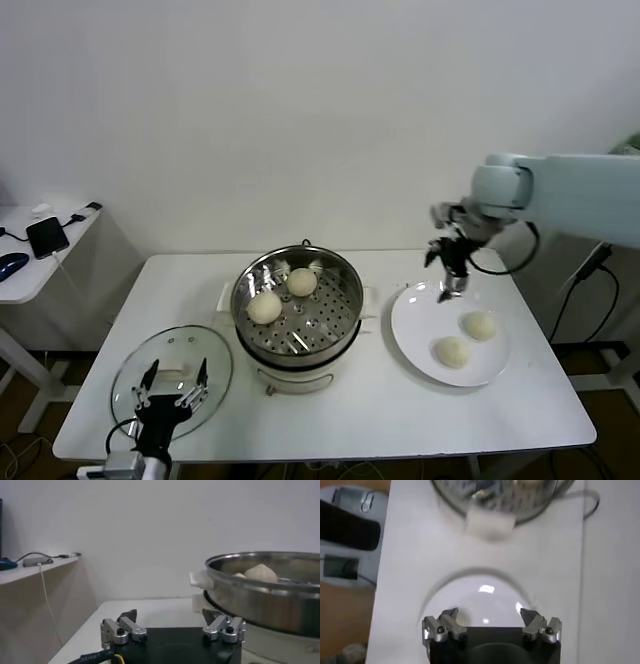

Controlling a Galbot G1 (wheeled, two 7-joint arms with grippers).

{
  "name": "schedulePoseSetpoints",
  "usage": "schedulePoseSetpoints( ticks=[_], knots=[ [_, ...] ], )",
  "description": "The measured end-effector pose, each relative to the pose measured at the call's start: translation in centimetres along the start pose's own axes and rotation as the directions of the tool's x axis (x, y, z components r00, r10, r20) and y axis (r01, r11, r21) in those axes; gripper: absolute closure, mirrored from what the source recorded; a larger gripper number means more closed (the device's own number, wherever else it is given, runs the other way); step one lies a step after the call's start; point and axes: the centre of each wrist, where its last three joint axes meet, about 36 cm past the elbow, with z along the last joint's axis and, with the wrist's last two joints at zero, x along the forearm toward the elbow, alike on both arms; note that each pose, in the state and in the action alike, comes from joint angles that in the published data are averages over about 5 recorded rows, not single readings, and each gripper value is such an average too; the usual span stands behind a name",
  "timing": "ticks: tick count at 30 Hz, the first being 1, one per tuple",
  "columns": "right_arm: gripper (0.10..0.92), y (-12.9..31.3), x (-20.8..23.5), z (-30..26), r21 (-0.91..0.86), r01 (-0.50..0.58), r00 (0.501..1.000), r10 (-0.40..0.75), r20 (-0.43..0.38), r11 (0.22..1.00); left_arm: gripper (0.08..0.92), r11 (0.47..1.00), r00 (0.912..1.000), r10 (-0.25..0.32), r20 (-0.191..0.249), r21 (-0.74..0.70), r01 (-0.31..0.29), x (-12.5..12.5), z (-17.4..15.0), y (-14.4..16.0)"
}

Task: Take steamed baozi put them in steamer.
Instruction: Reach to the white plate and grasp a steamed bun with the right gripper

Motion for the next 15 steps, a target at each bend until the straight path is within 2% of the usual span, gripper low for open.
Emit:
schedulePoseSetpoints(
  ticks=[6, 15],
  knots=[
    [0.2, 2.3, -5.2, 3.6, -0.031, 0.038, 0.999, -0.039, -0.031, 0.999, 0.177, 1.0, 0.9999, -0.008, -0.012, -0.002, 0.008, 0.0, 0.4, 0.0],
    [0.2, 4.4, -11.8, 4.9, -0.076, 0.036, 0.998, -0.04, -0.057, 0.996, 0.177, 1.0, 0.9997, -0.011, -0.021, -0.005, 0.011, 0.1, 0.7, 0.1]
  ],
)
